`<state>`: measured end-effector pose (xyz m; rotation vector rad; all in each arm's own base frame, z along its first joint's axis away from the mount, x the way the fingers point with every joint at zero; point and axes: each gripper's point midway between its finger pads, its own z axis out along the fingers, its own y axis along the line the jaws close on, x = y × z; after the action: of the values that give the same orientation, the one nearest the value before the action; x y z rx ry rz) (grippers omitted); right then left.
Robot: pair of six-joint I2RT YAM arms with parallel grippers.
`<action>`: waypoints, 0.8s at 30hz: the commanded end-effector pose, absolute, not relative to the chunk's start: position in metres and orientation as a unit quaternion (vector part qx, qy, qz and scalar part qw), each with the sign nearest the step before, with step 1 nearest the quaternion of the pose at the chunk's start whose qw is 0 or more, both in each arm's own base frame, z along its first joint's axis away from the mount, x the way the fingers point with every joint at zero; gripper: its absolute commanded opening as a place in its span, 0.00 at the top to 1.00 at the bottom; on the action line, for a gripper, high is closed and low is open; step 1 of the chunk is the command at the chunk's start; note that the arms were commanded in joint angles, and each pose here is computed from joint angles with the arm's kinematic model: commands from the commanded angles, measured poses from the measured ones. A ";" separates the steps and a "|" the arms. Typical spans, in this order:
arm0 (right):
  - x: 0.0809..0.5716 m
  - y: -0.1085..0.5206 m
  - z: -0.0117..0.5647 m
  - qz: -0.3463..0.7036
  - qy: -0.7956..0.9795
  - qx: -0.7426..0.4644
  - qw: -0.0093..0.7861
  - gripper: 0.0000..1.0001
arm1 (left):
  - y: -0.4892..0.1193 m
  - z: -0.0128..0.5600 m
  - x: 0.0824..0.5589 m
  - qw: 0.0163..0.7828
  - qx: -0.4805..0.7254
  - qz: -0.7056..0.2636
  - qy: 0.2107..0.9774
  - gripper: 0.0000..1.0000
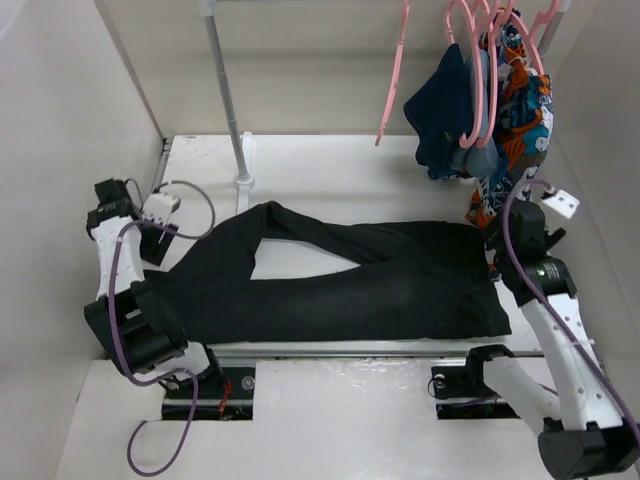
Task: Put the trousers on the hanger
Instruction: Flatten out the trousers at the center of the board.
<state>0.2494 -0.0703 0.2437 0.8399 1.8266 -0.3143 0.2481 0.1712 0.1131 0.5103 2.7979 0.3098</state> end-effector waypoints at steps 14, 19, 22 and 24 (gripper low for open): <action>0.353 0.033 0.153 0.005 0.895 0.157 0.417 0.16 | -0.058 0.055 0.332 0.174 0.267 0.028 0.947 0.24; 0.391 0.023 0.117 -0.008 0.914 0.173 0.366 0.05 | -0.047 0.031 0.345 0.158 0.253 0.093 0.950 0.27; 0.408 0.017 0.107 -0.013 0.919 0.182 0.350 0.03 | -0.043 0.026 0.343 0.151 0.255 0.110 0.949 0.50; 0.411 0.009 0.083 -0.036 0.931 0.182 0.315 0.03 | -0.037 0.023 0.338 0.140 0.268 0.123 0.945 0.72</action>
<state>0.3888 0.0146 0.0780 0.4753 2.4790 -0.0967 0.3367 -0.0513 0.0246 0.7901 2.7362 0.2261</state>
